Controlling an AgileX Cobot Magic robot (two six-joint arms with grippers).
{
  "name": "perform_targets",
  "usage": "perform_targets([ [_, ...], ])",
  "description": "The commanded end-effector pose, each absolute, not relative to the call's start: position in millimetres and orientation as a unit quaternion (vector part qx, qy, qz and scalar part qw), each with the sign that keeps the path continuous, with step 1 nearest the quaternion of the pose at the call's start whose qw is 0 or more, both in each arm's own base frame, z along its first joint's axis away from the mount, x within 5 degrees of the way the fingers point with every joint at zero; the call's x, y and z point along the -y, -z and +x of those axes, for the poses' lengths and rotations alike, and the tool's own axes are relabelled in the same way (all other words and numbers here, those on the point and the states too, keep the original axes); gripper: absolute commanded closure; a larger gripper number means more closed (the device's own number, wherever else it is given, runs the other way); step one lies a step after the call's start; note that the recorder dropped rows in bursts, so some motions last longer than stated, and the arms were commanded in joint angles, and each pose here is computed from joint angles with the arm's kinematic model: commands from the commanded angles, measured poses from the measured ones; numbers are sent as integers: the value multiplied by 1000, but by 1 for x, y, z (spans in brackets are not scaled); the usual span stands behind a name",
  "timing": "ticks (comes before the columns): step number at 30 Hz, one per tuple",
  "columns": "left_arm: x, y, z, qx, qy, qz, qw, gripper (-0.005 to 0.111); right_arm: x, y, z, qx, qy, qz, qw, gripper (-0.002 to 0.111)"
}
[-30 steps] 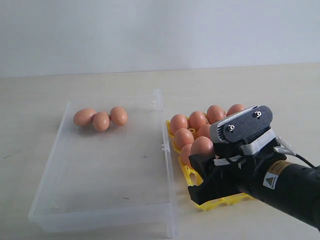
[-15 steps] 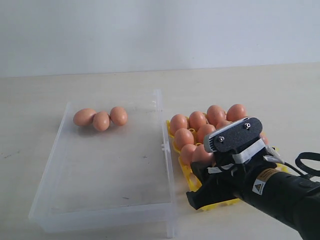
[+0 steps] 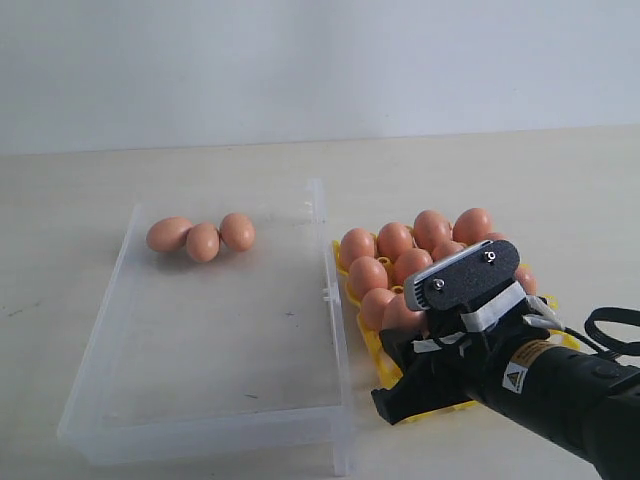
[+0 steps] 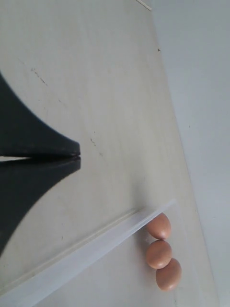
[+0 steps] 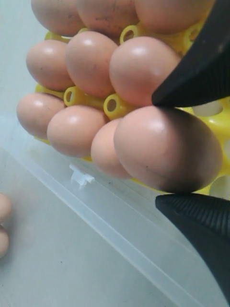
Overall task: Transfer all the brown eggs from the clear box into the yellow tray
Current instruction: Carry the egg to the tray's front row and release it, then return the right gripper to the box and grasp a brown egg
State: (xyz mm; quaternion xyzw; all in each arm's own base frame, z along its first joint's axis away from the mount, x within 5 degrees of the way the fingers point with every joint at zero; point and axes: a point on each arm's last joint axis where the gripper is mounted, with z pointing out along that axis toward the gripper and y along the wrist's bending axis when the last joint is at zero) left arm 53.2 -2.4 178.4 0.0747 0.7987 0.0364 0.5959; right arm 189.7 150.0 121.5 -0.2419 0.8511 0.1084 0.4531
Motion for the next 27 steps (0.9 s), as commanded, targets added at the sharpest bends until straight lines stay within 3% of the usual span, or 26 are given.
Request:
perform_targets([
  [1,3,-181,53,-794,-33,69,604,107,-150,-121,190,-848,-106,-250,455,61],
  [6,3,-181,53,-794,-33,69,604,107,-150,-121,190,-848,-105,-251,455,41],
  [12,3,-181,53,-794,-33,69,604,107,-148,-132,187,-840,-95,-281,454,43],
  [15,3,-181,53,-794,-33,69,604,107,-144,-154,182,-839,-105,-267,463,56],
  [19,3,-181,53,-793,-33,70,604,107,-145,-207,177,-819,-173,-222,499,86],
  [22,3,-181,53,-793,-33,70,604,107,-160,-236,181,-823,-217,-222,475,105],
  [27,3,-181,53,-794,-33,69,604,107,-195,-251,214,-868,-227,-203,391,108],
])
